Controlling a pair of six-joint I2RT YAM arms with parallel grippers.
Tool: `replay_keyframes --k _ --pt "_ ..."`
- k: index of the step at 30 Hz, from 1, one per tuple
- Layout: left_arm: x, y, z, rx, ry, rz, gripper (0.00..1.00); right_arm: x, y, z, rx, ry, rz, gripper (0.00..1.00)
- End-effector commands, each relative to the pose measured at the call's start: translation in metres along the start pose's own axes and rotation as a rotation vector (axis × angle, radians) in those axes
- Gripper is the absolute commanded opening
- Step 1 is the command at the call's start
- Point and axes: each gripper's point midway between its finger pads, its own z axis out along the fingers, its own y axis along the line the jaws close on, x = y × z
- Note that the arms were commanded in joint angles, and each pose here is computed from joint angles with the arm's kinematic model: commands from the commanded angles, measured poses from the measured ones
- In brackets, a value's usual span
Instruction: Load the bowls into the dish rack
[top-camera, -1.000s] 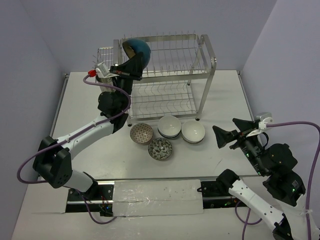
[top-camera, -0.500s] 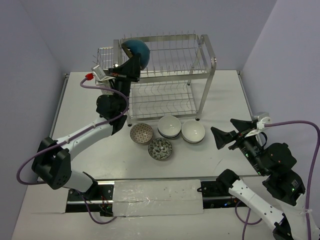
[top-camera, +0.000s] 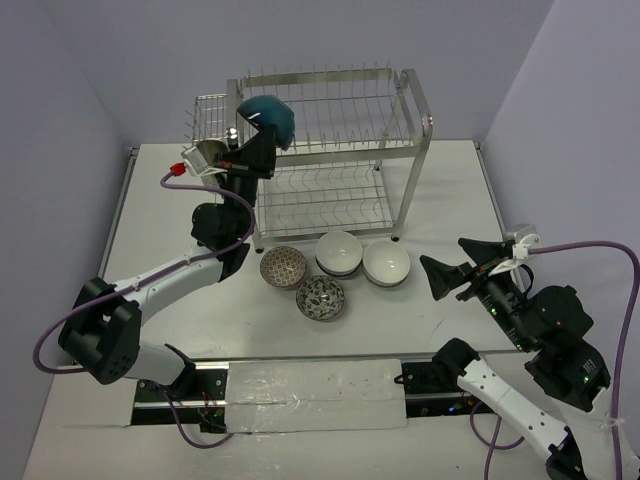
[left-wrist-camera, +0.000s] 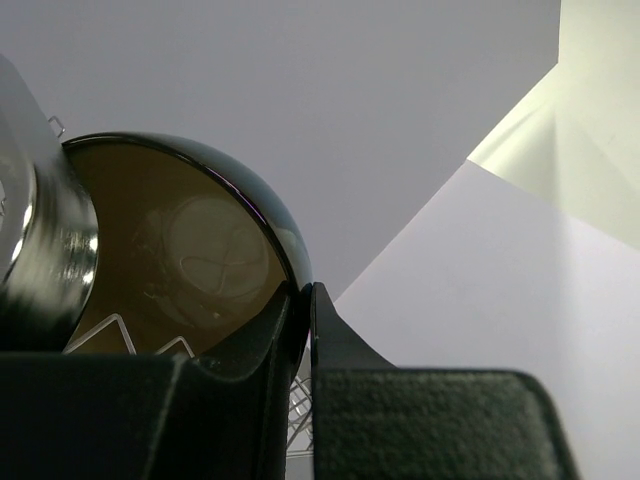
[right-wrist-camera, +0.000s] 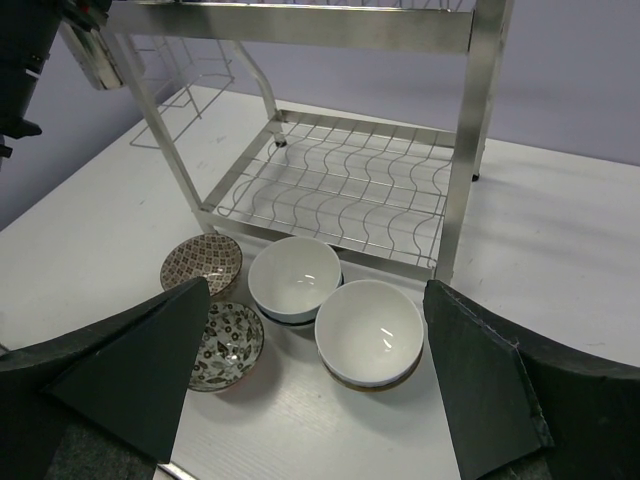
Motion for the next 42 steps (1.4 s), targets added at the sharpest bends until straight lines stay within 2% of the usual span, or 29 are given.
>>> replay_keyframes --k 1,21,30,31,32,34,35,36,37,40,42 --pt "-0.055 -0.054 -0.003 0.175 -0.16 -0.119 0.03 -0.004 0.005 0.001 -0.024 -0.005 0.009 0.95" --pt "-0.036 -0.028 -0.032 0.084 -0.043 -0.143 0.24 0.002 0.008 0.003 -0.037 0.002 0.02 0.94" --pt "-0.031 -0.02 -0.041 0.04 -0.009 -0.156 0.27 0.004 0.01 0.004 -0.046 0.006 0.026 0.94" --pt "-0.031 -0.023 -0.04 0.049 0.002 -0.147 0.29 0.004 0.01 0.004 -0.046 0.006 0.024 0.94" --pt "-0.036 -0.032 -0.037 0.065 -0.001 -0.148 0.37 0.004 0.01 0.004 -0.046 0.008 0.022 0.94" --pt "-0.033 -0.037 -0.035 0.053 0.039 -0.121 0.41 0.002 0.009 0.004 -0.045 0.003 0.021 0.94" --pt "-0.036 -0.047 -0.031 0.062 0.045 -0.122 0.46 0.002 0.009 0.004 -0.043 0.004 0.02 0.94" --pt "-0.028 -0.042 -0.031 0.028 0.091 -0.093 0.49 0.002 0.009 0.004 -0.042 0.004 0.02 0.94" --pt "-0.037 -0.056 -0.028 0.035 0.09 -0.102 0.55 0.002 0.009 0.005 -0.041 0.005 0.019 0.94" --pt "-0.03 -0.056 -0.034 -0.043 0.195 -0.058 0.63 0.0 0.008 0.004 -0.038 0.003 0.017 0.94" --pt "-0.039 -0.063 -0.031 -0.085 0.224 -0.047 0.72 0.0 0.007 0.005 -0.032 0.006 0.015 0.94"
